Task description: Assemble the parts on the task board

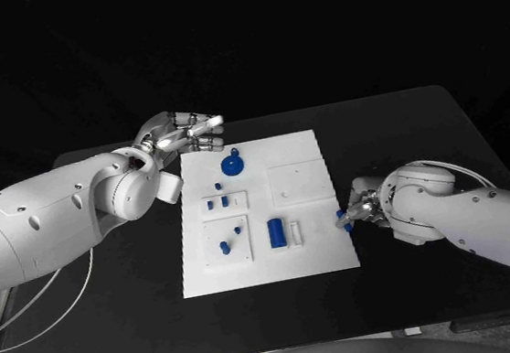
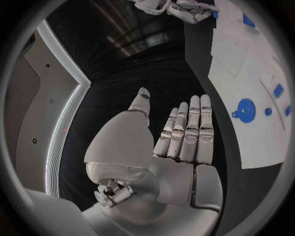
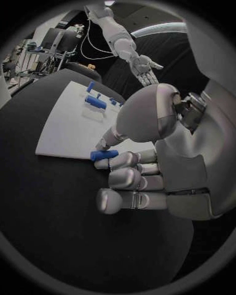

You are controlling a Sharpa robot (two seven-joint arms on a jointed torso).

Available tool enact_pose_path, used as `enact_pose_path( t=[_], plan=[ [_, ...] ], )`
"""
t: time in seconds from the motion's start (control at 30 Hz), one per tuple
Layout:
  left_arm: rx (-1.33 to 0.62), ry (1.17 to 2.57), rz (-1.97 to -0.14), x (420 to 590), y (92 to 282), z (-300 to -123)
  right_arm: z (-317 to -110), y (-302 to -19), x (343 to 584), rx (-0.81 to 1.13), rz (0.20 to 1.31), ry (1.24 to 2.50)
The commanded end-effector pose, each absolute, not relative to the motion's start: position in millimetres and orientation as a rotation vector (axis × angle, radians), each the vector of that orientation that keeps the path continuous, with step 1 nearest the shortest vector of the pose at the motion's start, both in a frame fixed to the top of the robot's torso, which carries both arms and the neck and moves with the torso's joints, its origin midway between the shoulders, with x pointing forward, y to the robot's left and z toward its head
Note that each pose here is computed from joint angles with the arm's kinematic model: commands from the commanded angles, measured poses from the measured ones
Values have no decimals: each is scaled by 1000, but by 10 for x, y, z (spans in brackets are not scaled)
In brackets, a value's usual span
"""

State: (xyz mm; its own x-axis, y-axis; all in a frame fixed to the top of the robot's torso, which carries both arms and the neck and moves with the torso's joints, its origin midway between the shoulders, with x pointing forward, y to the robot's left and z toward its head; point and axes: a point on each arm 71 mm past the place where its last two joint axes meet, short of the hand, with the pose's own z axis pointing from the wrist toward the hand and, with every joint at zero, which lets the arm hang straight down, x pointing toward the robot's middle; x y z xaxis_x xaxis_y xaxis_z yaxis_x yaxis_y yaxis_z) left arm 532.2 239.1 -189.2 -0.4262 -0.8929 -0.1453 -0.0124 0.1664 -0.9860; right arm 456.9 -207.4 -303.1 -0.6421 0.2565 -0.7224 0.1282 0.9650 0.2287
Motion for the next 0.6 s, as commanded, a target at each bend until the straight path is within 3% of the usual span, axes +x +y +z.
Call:
enact_pose_path(
  t=[0.03, 0.6],
  plan=[
    [-872, 1642, -1386, 5315, 2373, -1888, -3021, -2049, 4554, 285, 282, 2238],
    [-871, 1637, -1386, 5312, 2381, -1885, -2744, -1975, 4488, 334, 478, 2120]
  ],
)
